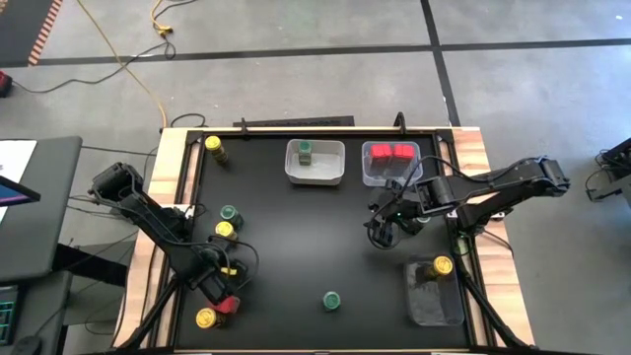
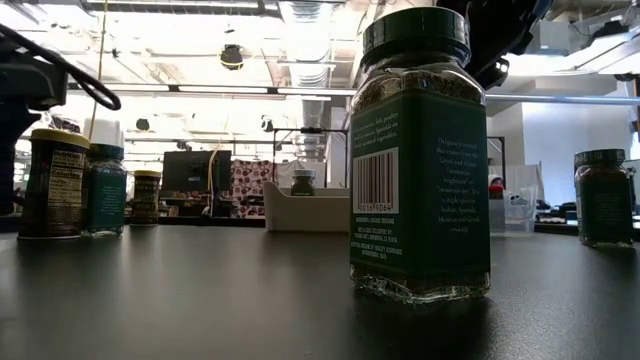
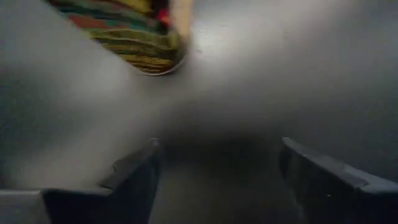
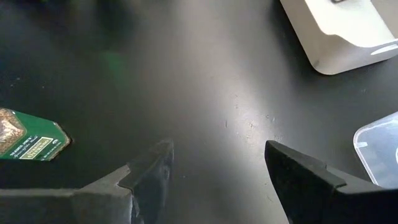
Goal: Sort spices by type
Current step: Put the middle yellow seasoning can into the black bin
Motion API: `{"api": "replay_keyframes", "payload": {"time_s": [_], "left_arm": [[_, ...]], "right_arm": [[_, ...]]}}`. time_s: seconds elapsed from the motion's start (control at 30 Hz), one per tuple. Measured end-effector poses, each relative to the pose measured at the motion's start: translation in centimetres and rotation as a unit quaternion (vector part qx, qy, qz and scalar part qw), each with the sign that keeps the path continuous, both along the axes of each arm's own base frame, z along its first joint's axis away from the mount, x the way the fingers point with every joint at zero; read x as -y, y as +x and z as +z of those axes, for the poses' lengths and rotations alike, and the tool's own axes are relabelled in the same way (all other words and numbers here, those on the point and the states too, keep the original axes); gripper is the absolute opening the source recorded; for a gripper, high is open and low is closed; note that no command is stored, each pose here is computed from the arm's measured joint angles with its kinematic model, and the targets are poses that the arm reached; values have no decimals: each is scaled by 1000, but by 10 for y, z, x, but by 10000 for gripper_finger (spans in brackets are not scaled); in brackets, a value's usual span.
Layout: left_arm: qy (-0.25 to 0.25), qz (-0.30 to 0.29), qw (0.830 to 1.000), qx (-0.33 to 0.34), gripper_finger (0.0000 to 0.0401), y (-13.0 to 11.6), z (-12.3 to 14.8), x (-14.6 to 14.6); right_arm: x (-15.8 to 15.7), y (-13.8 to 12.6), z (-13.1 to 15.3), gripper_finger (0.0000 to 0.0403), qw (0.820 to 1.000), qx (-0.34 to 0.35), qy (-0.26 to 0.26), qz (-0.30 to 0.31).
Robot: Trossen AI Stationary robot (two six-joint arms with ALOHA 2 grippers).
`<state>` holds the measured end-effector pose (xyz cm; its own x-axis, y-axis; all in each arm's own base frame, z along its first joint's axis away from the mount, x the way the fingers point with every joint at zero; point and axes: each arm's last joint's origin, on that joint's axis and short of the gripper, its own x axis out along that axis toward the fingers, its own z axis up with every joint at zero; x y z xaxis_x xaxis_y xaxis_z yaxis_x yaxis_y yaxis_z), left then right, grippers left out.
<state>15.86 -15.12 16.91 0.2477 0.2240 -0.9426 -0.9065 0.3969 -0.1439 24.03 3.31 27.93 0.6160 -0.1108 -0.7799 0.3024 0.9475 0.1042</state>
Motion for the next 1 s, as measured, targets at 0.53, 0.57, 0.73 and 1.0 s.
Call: {"api": "replay_keyframes", "payload": {"time_s": [0.53, 0.57, 0.73, 1.0], "left_arm": [[17, 26, 999, 16, 318, 0, 0, -2], [25, 30, 999, 15, 318, -1, 1, -4], [57, 59, 997, 3, 317, -7, 1, -10], [103, 57, 993, 9, 317, -8, 1, -18]], "right_arm": [[0, 0, 0, 282, 1000, 0, 0, 0], [0, 0, 0, 282, 1000, 0, 0, 0], [0, 0, 0, 282, 1000, 0, 0, 0], [0, 0, 0, 282, 1000, 0, 0, 0]]}}
